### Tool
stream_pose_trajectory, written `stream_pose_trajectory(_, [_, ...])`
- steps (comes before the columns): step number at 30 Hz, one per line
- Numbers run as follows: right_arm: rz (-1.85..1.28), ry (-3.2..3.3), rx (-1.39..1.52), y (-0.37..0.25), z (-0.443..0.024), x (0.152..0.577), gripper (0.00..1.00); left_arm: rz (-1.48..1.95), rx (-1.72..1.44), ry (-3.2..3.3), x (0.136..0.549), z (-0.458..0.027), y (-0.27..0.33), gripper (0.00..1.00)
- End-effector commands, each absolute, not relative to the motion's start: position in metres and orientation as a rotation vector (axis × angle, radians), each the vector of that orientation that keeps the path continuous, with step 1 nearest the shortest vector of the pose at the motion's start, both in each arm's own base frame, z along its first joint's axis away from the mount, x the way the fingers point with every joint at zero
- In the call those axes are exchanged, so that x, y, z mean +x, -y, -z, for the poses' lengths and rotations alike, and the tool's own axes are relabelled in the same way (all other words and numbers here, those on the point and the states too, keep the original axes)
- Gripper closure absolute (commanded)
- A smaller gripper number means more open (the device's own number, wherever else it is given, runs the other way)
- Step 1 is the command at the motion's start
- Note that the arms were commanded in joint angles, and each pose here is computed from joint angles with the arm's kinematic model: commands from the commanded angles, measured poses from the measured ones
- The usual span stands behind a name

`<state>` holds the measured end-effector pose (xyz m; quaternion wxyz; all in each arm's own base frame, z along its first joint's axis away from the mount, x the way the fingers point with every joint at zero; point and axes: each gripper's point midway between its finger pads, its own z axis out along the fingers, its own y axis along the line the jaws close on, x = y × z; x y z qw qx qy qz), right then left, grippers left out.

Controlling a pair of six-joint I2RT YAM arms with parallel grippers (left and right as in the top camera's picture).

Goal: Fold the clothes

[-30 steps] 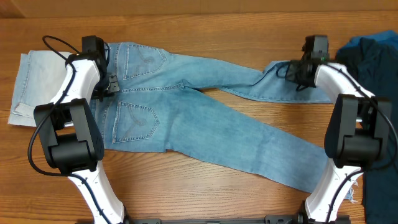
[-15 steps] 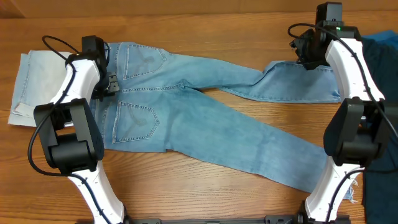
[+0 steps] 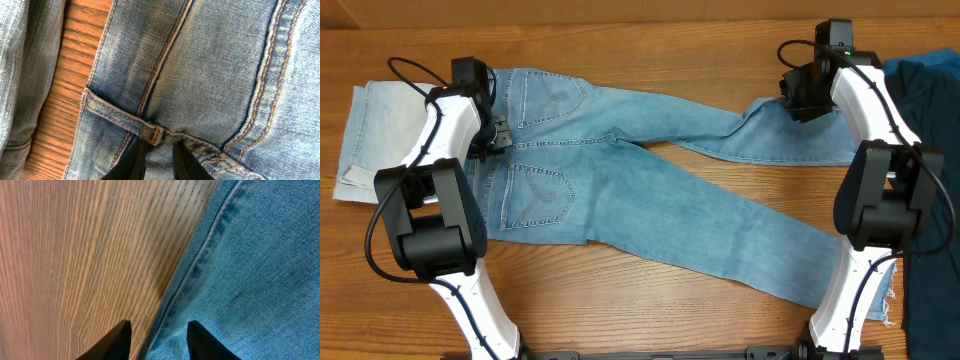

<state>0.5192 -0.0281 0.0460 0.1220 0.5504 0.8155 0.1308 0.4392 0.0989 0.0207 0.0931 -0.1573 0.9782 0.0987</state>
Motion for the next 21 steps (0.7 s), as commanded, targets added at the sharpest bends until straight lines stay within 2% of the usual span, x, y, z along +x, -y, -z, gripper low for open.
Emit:
stream_pose_trajectory(1, [-0.409,-2.372,1.607,0.026,-0.049,0.522,0.75,-0.310,-0.479,-2.895,0.443,-0.019,-0.104,0.78])
stream_pose_trajectory(6, [-0.456,-2.391,1.608,0.020,-0.048,0.522,0.96,-0.314,-0.479,-2.895,0.443,-0.019,-0.104,0.78])
stream_pose_trajectory(12, [-0.582,-2.413,1.519,0.008,-0.068,0.533,0.96,-0.313,-0.479,-2.894,0.443,-0.019,-0.104,0.78])
stream_pose_trajectory(17, [-0.655,-2.347,1.218,0.007,-0.148,0.557,0.96,-0.325,-0.476,-2.894,0.443,-0.019,-0.106,0.78])
stream_pose_trajectory(21, [-0.626,-2.346,1.004,0.006,-0.183,0.556,0.96,-0.324,-0.476,-2.894,0.443,-0.019,-0.106,0.78])
